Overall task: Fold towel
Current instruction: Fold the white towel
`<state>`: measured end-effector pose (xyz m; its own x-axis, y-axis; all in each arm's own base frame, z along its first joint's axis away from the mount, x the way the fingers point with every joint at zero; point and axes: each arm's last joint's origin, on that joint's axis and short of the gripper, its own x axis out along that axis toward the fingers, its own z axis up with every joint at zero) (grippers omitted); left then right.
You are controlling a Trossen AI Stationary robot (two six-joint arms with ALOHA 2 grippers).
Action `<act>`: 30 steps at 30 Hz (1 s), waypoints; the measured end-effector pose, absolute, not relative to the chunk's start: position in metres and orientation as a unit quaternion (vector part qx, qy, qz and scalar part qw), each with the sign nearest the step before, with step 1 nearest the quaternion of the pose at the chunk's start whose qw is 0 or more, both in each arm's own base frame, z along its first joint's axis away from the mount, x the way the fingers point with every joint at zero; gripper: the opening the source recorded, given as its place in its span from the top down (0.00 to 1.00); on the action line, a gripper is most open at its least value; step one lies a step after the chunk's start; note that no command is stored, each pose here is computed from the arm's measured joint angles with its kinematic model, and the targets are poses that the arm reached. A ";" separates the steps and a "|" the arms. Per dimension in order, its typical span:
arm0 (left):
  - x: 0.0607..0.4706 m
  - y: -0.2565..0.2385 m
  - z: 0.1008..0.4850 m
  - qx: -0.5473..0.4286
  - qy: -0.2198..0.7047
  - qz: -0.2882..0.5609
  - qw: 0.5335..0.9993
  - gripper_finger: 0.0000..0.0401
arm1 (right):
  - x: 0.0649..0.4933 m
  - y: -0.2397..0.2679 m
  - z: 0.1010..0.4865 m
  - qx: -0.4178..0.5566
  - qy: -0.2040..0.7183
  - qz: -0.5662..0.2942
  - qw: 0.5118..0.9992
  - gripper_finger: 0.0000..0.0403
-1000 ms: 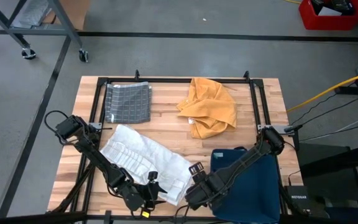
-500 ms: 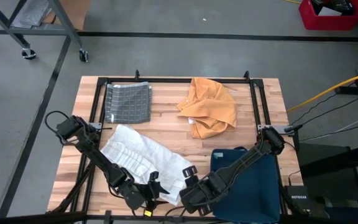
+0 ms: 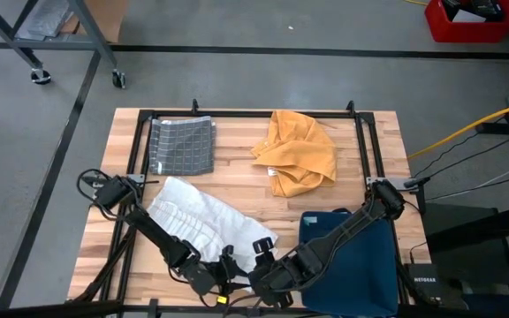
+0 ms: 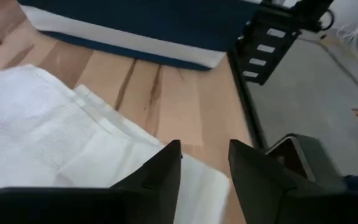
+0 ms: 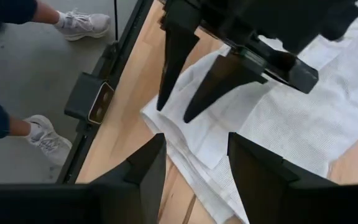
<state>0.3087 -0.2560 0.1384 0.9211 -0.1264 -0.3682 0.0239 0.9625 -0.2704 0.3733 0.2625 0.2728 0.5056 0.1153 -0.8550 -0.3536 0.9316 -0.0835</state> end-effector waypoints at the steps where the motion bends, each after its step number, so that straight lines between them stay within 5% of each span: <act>1: 0.308 -0.257 0.139 -0.136 0.194 -0.039 0.971 0.71 | 0.373 0.262 0.273 -0.126 0.477 0.134 0.859 0.57; 14: 0.311 -0.266 0.173 -0.247 0.061 -0.085 0.963 0.86 | 0.382 0.274 0.282 -0.036 0.418 0.128 0.898 0.57; 30: 0.303 -0.274 0.173 -0.295 0.067 -0.096 0.948 0.95 | 0.370 0.279 0.277 -0.034 0.462 0.151 0.873 0.57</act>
